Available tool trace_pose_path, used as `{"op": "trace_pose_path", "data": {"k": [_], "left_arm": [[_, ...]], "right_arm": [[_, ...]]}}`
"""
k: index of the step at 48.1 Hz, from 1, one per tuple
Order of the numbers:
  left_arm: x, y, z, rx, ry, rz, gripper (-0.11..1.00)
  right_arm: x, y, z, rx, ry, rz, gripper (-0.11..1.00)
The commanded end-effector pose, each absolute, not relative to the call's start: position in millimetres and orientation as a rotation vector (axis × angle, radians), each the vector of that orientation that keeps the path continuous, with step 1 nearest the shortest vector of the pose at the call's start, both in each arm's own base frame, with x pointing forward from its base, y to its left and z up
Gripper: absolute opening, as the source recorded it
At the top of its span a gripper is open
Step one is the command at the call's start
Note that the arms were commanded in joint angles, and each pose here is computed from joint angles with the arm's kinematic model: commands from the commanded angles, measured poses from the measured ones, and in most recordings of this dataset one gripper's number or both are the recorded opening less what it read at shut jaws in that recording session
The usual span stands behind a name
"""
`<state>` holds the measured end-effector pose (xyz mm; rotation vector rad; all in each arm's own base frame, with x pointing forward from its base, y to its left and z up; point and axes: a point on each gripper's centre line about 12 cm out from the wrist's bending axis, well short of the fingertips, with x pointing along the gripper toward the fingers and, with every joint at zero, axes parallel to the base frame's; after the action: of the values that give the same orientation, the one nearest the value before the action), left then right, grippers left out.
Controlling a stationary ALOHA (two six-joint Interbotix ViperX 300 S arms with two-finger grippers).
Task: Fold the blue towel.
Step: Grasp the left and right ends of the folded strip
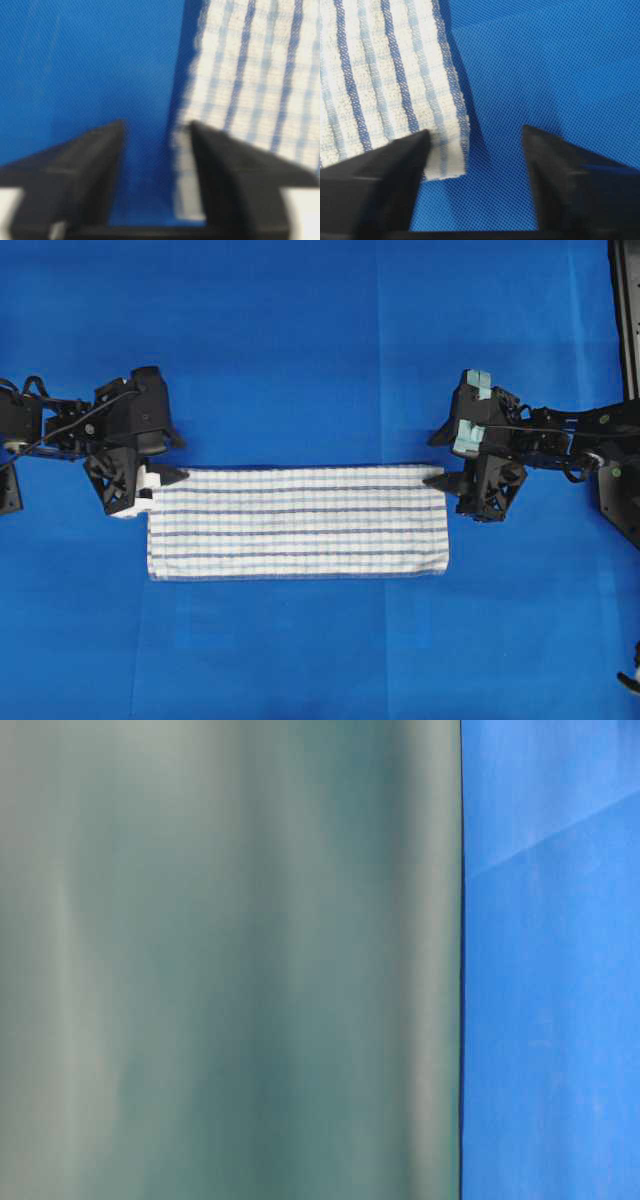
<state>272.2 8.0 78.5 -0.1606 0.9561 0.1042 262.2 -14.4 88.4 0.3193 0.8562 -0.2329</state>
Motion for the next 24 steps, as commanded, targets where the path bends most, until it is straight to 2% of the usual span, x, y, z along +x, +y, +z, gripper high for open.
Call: {"op": "trace_pose_path", "data": {"k": [1,5,8,13,24], "left_arm": [[274,-1,78,-0.147,0.986,0.076,0.36],[274,-7,78,-0.138,1.007,0.06,0.14],[275,-11,78,-0.13,1.017,0.047,0.03],[276,-16,79,-0.122,1.021,0.031,0.02],[276,-17,83,-0.121,1.015,0.029,0.02]], "right_arm": [[265,-14,93,0.306,0.839,-0.222,0.37],[265,-14,93,0.3,0.84,-0.218,0.16],[265,-14,94,0.296,0.835,-0.216,0.05],[265,-14,95,0.296,0.831,-0.215,-0.04],[265,-16,101,0.297,0.804,-0.219,-0.04]]}}
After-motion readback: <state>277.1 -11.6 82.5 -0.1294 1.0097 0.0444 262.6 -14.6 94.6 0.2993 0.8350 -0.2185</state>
